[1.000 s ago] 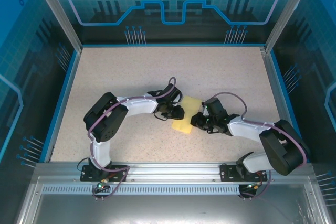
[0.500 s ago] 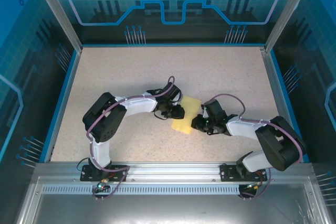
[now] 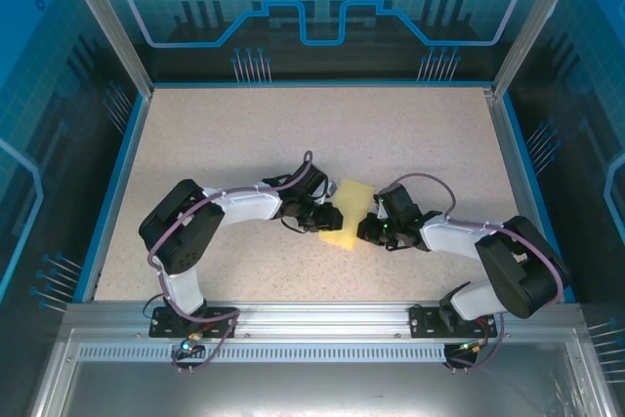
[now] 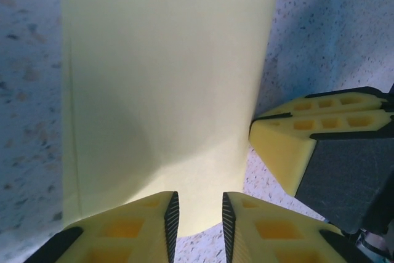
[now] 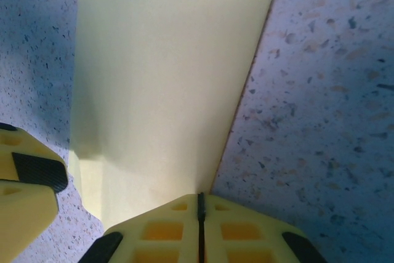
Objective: Fold a paper plane with a square sheet of paper (pick it up from the middle)
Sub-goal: Fold the square sheet of paper in half at the center of the table.
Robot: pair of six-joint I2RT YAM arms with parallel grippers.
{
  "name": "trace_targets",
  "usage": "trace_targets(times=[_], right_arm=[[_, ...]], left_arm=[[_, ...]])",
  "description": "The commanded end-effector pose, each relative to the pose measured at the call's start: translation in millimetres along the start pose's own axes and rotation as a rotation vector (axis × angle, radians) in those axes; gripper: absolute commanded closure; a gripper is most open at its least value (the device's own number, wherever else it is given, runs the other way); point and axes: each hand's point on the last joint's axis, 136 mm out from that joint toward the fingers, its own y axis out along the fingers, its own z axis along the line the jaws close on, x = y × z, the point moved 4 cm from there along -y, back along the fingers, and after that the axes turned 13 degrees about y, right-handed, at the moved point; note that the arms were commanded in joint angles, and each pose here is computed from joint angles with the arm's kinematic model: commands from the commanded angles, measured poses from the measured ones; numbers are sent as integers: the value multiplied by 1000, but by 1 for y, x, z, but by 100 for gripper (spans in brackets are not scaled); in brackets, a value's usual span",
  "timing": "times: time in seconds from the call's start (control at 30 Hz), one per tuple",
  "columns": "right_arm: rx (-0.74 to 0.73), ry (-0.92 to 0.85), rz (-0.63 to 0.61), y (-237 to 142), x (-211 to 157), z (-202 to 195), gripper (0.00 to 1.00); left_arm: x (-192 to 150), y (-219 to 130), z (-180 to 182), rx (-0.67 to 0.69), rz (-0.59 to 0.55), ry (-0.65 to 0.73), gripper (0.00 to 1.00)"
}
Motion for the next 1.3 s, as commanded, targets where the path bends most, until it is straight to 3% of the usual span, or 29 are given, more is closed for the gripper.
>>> trace_targets(times=[0.0,0.33,0.57,0.97,1.27], right_arm=[[2,8,-1,-4,1,3,94],[137,53,-3,-25,-1,25,94],[173,110,46,-9,-14,19,95],[51,78,101,13,-25,-5,96],[-45,18,105,10,-23,-13,96]], left_arm=[[0,8,-9,-71,6,-7,73],[-11,21,2,-49,39,-4,73],[-6,15,0,-52,17,0,73],[-1,3,-4,-54,-1,7,73],[-7,11,-1,-61,39,-1,72]])
